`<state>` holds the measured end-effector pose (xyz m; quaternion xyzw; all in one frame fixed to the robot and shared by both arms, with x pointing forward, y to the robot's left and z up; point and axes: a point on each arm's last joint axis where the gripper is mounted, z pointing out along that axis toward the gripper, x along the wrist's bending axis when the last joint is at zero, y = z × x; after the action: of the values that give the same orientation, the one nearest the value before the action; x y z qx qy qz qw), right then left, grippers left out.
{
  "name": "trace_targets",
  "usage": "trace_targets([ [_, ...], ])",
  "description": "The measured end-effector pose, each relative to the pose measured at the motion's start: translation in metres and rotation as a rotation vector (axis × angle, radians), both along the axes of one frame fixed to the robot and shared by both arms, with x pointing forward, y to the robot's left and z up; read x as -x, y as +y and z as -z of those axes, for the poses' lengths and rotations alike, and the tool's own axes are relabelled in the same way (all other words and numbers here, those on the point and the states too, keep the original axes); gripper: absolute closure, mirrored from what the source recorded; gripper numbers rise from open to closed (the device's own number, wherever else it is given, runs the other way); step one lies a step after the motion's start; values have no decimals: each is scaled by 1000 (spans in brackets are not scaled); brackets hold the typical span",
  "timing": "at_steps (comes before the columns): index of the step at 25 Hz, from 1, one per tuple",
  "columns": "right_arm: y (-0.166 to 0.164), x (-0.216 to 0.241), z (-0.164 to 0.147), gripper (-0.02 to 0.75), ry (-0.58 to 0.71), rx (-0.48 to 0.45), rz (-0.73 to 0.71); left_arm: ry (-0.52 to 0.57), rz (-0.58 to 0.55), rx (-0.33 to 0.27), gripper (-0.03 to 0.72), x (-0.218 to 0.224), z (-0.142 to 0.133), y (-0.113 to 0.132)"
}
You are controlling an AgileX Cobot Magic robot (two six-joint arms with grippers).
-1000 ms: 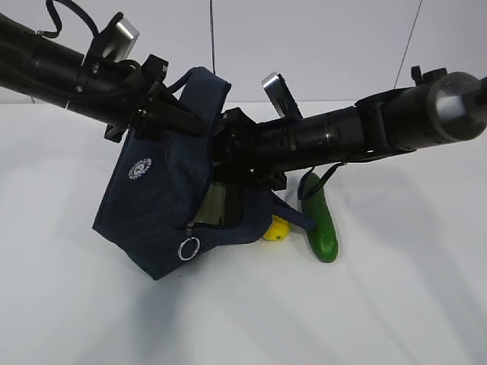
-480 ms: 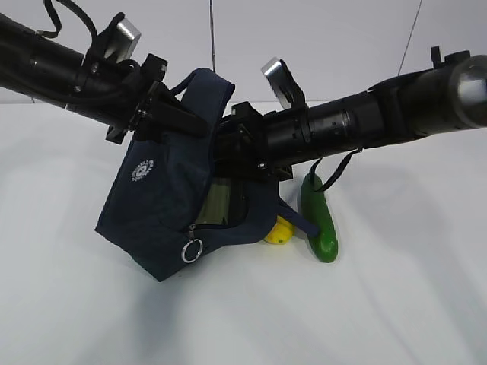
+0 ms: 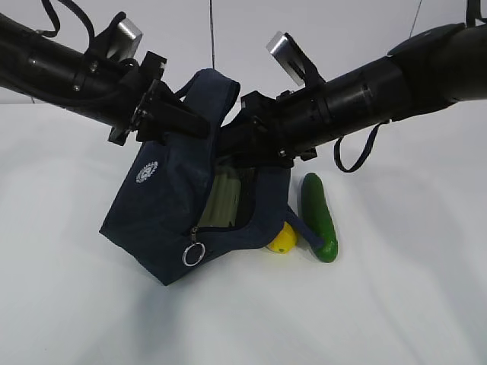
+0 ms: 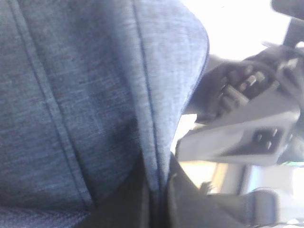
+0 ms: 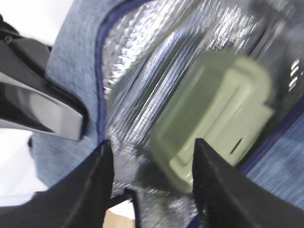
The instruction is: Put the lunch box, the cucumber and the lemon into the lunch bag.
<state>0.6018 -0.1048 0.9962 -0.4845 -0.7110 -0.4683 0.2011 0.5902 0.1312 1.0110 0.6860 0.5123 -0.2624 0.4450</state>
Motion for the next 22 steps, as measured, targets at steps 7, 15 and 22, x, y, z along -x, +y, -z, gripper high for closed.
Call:
trace_targets([
  [7, -18, 7, -27, 330, -58, 94, 26, 12, 16, 19, 686, 2, -1, -1],
  [15, -31, 17, -48, 330, -101, 211, 39, 41, -25, 123, 686, 0, -10, -5],
  [22, -41, 25, -57, 331, -111, 326, 60, 37, -15, 101, 686, 0, -8, -2],
])
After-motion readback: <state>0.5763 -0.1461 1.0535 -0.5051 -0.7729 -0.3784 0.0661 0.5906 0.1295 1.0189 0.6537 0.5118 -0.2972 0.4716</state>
